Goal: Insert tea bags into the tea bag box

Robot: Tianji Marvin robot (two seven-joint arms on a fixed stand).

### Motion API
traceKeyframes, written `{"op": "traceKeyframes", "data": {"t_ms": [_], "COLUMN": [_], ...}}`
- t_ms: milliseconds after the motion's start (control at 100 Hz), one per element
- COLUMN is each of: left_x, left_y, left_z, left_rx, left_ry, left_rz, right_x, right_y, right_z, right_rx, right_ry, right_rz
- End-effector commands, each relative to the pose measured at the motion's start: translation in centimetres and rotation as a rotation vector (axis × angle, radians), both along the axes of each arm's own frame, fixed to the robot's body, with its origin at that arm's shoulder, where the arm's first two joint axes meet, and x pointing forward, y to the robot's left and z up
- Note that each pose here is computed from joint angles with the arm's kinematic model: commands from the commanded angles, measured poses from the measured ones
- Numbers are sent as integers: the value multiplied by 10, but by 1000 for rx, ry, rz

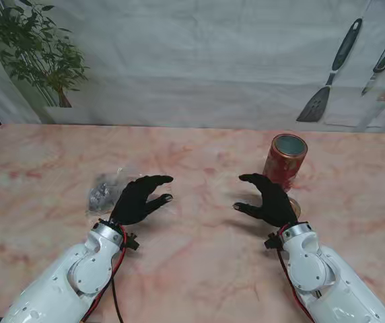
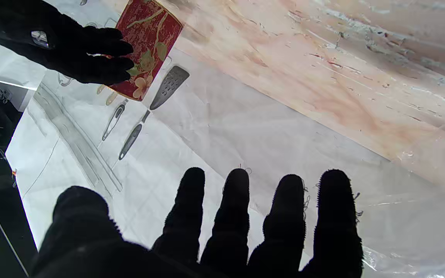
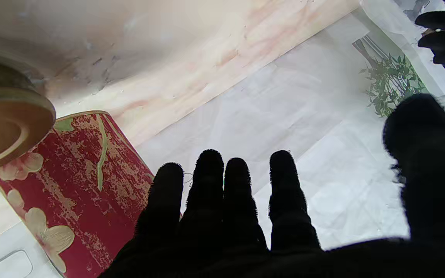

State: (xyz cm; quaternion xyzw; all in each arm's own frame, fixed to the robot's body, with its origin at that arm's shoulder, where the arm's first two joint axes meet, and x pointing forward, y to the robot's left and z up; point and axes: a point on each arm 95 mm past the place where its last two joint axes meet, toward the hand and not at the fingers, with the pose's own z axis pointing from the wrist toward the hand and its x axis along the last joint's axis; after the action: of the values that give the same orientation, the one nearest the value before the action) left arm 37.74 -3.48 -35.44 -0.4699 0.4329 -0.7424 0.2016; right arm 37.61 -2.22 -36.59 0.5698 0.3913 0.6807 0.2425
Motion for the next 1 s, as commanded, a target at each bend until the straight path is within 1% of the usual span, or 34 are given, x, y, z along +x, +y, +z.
{"op": "traceKeyframes", "data": {"t_ms": [0, 270, 530, 760, 870, 990], "left_x": [1, 0, 1, 1, 1, 1], "left_y": [-2, -1, 0, 0, 1, 1], "left_z": [1, 0, -1, -2, -2, -2], "left_rx": [2, 3, 4, 6, 4, 4], "left_ry": [4, 7, 7, 11, 10, 10], "left_rz": [-10, -8, -5, -7, -4, 2], "right_x": [-1, 0, 1, 0, 4, 10], "right_y": [3, 5, 6, 4, 3, 3], "right_z": [-1, -2, -4, -4, -1, 6], "right_rx": [-8, -30, -38, -39, -32, -45], "right_ry": [15, 34, 34, 10, 1, -14], "right_rz": [18, 32, 33, 25, 24, 25]}}
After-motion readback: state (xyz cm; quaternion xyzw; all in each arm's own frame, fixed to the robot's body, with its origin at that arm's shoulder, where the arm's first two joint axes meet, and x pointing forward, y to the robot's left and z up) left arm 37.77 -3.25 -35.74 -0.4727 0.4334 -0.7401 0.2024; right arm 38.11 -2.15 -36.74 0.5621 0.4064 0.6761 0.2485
